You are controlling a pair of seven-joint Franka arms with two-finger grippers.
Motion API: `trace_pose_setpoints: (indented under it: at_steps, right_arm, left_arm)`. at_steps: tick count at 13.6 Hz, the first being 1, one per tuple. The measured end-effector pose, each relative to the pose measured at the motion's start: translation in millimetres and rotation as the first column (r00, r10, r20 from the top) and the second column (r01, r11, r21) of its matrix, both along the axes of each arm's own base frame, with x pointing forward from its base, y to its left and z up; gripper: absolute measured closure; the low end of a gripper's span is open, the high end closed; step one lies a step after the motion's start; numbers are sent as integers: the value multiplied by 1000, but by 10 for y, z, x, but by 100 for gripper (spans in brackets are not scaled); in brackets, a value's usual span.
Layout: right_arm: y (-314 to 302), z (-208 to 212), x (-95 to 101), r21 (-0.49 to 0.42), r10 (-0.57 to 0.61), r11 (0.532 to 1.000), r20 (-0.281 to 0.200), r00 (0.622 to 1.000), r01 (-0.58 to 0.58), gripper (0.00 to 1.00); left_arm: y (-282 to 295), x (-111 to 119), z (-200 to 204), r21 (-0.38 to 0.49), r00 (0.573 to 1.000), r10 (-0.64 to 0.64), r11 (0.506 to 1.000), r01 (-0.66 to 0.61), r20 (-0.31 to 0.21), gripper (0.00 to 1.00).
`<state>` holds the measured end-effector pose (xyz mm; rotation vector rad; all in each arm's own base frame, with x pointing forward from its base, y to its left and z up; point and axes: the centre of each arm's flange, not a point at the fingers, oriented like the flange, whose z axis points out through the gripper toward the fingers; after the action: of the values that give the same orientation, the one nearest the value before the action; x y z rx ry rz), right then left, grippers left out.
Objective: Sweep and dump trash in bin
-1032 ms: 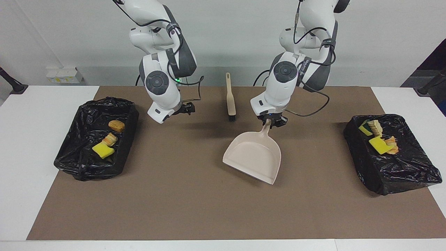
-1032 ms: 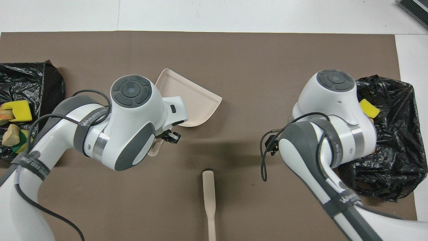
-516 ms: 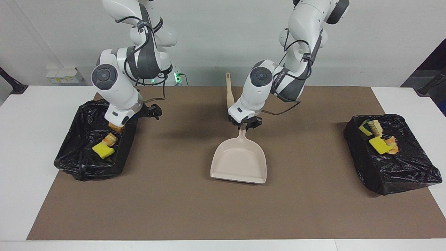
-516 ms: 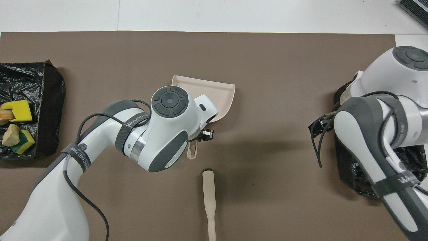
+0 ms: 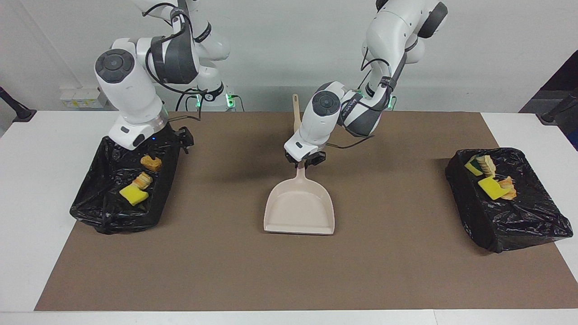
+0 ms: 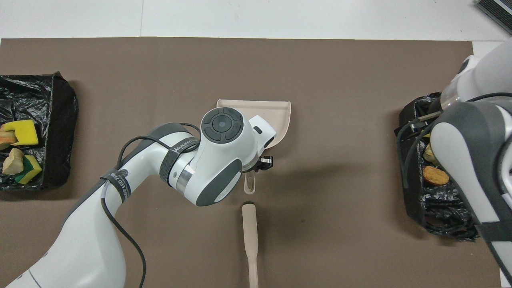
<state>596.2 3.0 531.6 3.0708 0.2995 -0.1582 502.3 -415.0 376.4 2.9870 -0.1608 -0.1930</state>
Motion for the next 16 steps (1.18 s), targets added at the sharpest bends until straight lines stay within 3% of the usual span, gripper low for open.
trace_pose_setpoints:
  at_steps: [2, 5, 6, 9, 12, 16]
  right_arm:
    - [-299, 158, -8, -5, -52, 999, 31, 998, 52, 0]
    - [-554, 230, -17, -9, -94, 995, 49, 994, 95, 0]
    - [-615, 240, -9, -9, -104, 994, 62, 993, 105, 0]
    - [-688, 314, -1, -12, -116, 993, 89, 989, 117, 0]
    - [-705, 505, -84, -19, -123, 992, 113, 986, 126, 0]
    - [-678, 745, -364, -14, -194, 981, 61, 979, 195, 0]
  left_arm:
    - [22, 22, 39, 8, 1000, 1, 1000, -1, -7, 49]
    - [148, 28, 100, 42, 1000, 7, 999, -6, -12, 10]
    - [266, 45, 158, 63, 1000, 4, 998, -4, -7, 1]
    - [939, 212, 399, 133, 1000, -3, 991, 1, 16, 0]
    - [1893, 459, 785, 156, 995, -53, 987, 40, 79, 0]
    - [3093, 641, 1336, 160, 986, -95, 984, 73, 137, 0]
